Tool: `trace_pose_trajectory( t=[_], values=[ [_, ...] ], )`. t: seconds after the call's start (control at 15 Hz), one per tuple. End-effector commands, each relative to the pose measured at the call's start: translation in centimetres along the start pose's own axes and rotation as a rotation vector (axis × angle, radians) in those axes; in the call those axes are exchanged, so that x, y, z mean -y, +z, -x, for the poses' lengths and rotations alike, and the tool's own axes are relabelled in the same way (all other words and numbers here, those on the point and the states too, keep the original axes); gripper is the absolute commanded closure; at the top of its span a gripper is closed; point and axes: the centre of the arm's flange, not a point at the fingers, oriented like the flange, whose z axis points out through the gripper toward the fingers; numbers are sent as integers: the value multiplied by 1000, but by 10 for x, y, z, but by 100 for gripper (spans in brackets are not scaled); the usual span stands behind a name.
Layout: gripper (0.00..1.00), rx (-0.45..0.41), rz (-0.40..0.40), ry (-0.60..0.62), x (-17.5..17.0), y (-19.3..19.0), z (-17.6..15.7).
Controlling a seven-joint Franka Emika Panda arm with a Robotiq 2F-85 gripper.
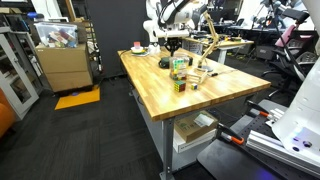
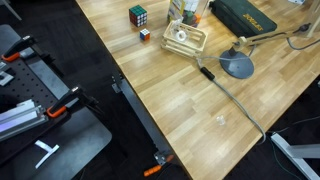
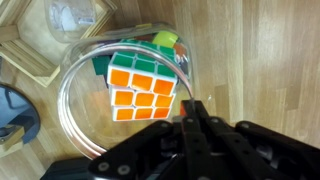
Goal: Move the jar to the right edge of the table
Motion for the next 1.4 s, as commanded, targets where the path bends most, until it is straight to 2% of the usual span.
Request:
trace_pose_trajectory(
  t=[0.0,0.33,0.67,1.0,1.33],
  values=[
    [99,20,-13,-63,7,-22,30],
    [99,-9,61,-223,40,-48,55],
    [99,-80,116,-431,100,-67,72],
    [99,-88,81,-601,160,-69,106],
    [99,-74,4,-660,169,-85,131]
  ],
)
